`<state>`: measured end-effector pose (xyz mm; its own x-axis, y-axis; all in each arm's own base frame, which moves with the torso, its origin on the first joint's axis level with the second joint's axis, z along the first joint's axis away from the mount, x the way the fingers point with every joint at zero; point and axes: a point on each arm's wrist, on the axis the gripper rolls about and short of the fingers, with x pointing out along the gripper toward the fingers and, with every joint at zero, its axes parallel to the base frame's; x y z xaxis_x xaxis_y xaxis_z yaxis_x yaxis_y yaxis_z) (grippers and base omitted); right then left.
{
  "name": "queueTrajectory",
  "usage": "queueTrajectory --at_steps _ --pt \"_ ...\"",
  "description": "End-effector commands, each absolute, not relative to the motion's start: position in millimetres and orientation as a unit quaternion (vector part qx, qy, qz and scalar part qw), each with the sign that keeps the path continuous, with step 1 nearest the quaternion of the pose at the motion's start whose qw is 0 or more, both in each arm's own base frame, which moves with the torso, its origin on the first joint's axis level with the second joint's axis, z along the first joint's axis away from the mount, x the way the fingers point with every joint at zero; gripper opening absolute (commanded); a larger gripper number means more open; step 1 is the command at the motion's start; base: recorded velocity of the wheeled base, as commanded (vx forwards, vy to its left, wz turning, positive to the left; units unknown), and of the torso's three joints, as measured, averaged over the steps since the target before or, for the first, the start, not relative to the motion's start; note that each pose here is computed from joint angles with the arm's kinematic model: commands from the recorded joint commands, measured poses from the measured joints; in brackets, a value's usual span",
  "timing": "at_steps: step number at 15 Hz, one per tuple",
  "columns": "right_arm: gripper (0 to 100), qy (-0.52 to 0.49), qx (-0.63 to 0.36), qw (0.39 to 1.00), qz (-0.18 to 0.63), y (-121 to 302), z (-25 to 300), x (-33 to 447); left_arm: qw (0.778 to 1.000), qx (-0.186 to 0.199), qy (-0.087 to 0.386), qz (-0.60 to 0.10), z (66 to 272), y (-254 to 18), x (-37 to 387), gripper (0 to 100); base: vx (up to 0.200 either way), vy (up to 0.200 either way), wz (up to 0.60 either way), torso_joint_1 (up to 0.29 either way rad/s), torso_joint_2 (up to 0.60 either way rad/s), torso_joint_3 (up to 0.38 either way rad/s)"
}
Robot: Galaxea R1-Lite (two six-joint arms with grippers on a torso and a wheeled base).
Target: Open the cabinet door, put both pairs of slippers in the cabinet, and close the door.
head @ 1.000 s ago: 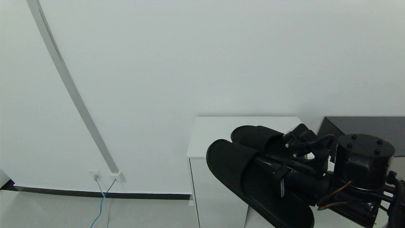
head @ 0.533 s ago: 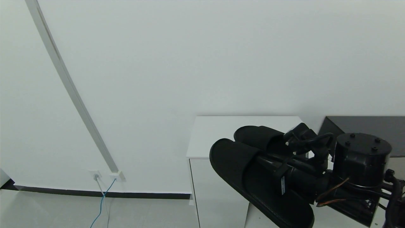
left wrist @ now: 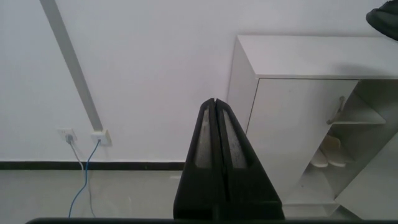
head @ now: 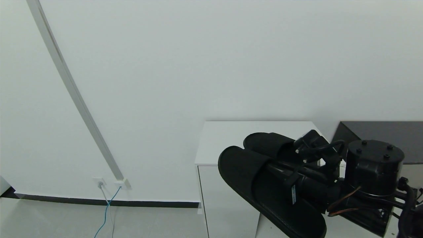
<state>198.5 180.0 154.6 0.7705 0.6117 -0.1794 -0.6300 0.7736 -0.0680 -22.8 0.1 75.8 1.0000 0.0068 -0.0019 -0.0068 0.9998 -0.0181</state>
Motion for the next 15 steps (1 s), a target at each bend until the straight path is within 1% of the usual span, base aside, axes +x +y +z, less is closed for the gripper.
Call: queueTrajectory --at_steps 1,12,15 --pt "0 0.076 -0.063 0.939 0.331 180.6 153.2 199.2 1.000 -0.009 0.001 0.004 75.8 0.1 -22.8 0 0.000 -0.200 0.00 -0.007 0.00 0.007" --pt "0 0.081 -0.067 0.939 0.328 180.3 150.0 200.7 1.000 -0.008 0.001 0.003 75.8 0.1 -22.8 0 0.000 -0.200 0.00 0.002 0.00 0.002" --pt "0 0.086 -0.068 0.937 0.331 181.1 146.9 201.9 1.000 -0.008 0.002 0.003 75.6 0.1 -22.8 0 0.000 0.000 0.00 0.000 0.00 0.000"
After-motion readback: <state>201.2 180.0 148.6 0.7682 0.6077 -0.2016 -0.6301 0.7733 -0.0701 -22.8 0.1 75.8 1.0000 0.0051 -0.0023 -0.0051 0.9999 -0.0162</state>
